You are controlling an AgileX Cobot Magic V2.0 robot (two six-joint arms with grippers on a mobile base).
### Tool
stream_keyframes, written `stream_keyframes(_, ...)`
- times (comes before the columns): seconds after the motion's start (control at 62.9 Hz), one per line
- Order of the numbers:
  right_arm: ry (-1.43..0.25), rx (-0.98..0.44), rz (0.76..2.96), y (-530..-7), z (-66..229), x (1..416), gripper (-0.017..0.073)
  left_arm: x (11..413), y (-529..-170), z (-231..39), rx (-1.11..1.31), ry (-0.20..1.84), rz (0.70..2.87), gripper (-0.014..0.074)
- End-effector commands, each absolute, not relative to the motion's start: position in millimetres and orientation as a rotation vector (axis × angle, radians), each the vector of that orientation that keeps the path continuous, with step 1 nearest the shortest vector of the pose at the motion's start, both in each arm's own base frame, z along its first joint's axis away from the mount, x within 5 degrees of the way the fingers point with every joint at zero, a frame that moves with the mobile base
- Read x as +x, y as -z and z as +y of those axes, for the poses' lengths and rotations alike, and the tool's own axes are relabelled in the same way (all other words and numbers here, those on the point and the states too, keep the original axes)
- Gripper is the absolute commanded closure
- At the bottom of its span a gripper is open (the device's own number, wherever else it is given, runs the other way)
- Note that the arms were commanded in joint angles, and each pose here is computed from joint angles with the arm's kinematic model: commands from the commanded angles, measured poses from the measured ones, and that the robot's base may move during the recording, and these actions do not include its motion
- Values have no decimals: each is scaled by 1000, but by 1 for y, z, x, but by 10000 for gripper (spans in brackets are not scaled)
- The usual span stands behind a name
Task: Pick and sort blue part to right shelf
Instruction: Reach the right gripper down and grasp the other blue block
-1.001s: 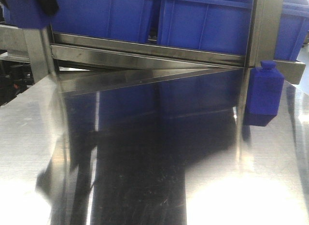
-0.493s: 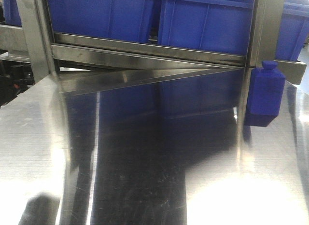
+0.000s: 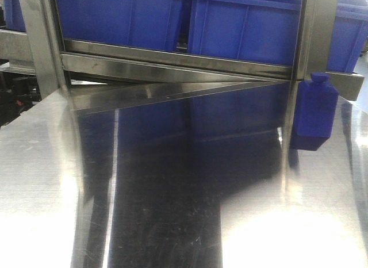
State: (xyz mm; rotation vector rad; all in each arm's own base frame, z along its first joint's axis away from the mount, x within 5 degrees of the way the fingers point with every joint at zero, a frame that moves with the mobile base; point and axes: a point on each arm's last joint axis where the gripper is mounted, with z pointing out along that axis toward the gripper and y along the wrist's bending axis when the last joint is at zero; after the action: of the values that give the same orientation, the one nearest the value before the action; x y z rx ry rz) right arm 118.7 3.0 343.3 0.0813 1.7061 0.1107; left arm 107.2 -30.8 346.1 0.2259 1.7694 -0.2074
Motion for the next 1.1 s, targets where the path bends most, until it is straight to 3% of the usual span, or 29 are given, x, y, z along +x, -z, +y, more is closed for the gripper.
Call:
stream_keyframes(0.0, -101, 74, 1711, -361, 3, 142, -56, 105, -365, -32, 226, 230, 1637, 279)
stream_keyframes(0.222, -154, 26, 1855, -385, 16, 181, -56, 105, -365, -32, 226, 230, 1638, 279)
stream_keyframes(0.413, -209, -41, 2153, -395, 42, 225, -55, 105, -365, -32, 226, 230, 1638, 279)
stream_keyframes(0.731, -225, 187, 2489, -370, 64, 305, -55, 105, -365, -32, 226, 231, 1637, 279)
stream_keyframes(1.081, -155, 207, 2655, -331, 75, 362, -55, 105, -365, -32, 225, 231, 1635, 279)
